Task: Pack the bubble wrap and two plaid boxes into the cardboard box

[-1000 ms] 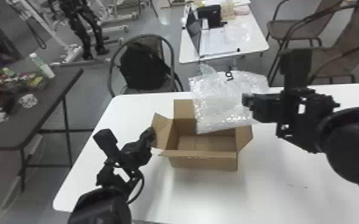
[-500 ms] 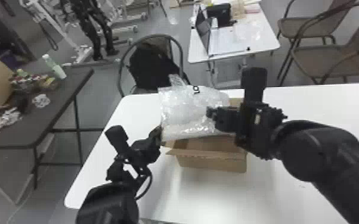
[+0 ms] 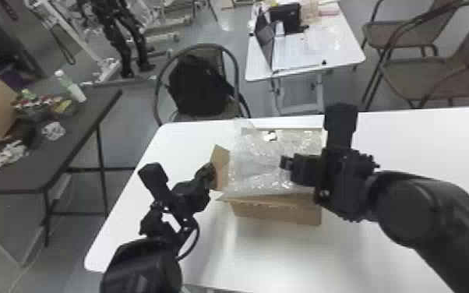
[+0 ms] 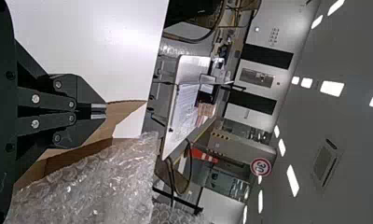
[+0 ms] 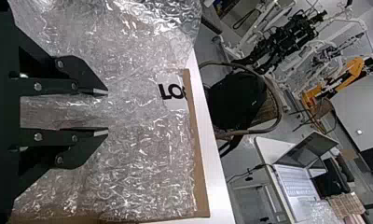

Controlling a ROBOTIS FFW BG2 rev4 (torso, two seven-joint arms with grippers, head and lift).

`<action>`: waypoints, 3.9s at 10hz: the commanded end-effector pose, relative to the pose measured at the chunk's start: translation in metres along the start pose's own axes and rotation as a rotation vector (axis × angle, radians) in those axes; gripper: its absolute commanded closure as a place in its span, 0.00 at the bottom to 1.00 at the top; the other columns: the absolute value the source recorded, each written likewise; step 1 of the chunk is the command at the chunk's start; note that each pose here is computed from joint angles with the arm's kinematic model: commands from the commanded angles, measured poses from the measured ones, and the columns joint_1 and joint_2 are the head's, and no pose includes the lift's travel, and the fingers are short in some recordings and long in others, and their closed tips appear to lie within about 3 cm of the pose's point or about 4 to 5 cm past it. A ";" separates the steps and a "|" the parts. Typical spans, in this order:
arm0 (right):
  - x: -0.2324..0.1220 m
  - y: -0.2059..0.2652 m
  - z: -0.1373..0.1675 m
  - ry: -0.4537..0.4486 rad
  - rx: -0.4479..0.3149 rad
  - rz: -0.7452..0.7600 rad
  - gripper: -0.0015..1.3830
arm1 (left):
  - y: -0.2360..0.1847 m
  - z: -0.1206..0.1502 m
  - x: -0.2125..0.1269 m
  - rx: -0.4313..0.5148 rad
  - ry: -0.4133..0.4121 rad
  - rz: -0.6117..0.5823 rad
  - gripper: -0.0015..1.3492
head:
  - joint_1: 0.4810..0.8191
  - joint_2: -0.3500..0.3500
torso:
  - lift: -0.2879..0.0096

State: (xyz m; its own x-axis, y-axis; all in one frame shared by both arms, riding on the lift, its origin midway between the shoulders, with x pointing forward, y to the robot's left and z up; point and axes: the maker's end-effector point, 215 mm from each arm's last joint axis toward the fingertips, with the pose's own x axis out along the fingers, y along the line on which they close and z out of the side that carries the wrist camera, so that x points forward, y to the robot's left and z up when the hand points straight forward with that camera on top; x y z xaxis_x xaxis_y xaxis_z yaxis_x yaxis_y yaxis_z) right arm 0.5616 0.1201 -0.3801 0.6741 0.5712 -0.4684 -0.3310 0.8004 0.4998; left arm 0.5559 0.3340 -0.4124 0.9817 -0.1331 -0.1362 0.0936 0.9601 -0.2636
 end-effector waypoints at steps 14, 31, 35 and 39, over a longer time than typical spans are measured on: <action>-0.276 -0.206 0.059 -0.557 -0.372 -0.327 0.10 | 0.013 -0.001 -0.023 -0.048 -0.059 0.043 0.90 | 0.63 0.74 | 0.73; -0.252 -0.361 -0.060 -0.384 -0.340 -0.476 0.11 | 0.014 -0.002 -0.026 -0.062 -0.062 0.047 0.90 | 0.63 0.57 | 0.73; -0.217 -0.354 -0.060 -0.363 -0.352 -0.428 0.22 | 0.013 -0.003 -0.026 -0.064 -0.061 0.043 0.90 | 0.63 0.59 | 0.73; -0.219 -0.353 -0.056 -0.375 -0.352 -0.422 0.57 | 0.015 -0.005 -0.028 -0.070 -0.061 0.050 0.90 | 0.63 0.61 | 0.73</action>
State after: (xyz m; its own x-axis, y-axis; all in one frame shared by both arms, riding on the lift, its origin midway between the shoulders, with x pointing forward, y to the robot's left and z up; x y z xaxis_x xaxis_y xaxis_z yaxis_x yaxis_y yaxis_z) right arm 0.4950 -0.2761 -0.4957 0.9555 0.1449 -0.2569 -0.1418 0.9894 0.0308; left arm 0.5296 0.3496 -0.4162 0.9933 -0.0711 -0.0914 0.0379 0.9455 -0.3233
